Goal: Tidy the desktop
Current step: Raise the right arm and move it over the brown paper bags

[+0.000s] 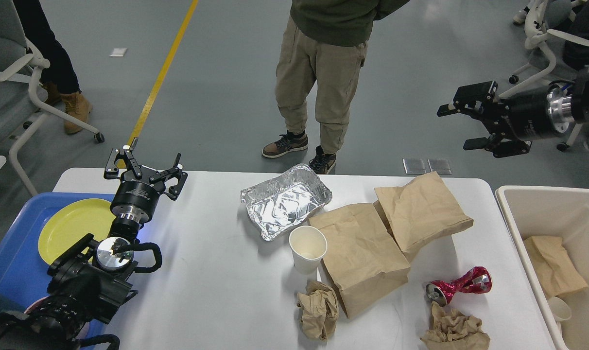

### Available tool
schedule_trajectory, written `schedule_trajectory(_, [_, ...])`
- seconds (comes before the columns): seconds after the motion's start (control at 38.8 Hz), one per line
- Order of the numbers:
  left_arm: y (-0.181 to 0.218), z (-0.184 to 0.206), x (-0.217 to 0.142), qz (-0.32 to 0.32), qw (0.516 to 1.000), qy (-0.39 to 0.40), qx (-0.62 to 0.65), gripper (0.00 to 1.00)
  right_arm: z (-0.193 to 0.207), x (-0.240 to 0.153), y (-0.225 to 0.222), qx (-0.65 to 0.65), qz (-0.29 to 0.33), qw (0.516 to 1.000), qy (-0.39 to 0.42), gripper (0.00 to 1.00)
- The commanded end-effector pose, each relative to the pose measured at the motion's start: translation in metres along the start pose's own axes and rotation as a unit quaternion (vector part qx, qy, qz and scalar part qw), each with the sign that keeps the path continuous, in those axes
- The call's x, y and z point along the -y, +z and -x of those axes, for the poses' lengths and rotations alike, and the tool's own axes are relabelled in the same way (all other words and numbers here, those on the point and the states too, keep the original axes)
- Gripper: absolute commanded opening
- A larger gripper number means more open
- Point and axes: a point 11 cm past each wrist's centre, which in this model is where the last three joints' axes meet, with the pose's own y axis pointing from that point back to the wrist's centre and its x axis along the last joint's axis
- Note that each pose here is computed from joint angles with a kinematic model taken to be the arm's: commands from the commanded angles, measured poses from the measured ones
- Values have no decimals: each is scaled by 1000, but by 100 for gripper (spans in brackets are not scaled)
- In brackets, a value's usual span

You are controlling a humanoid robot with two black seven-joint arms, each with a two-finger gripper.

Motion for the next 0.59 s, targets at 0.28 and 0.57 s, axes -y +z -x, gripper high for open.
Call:
schedule_trajectory(0.28, [0,0,0,0,1000,0,0,96,5,0,-13,-37,40,998,-36,100])
schedule_trajectory(0.57, [0,0,0,0,1000,-1,0,96,6,5,-17,-43,39,998,-36,100])
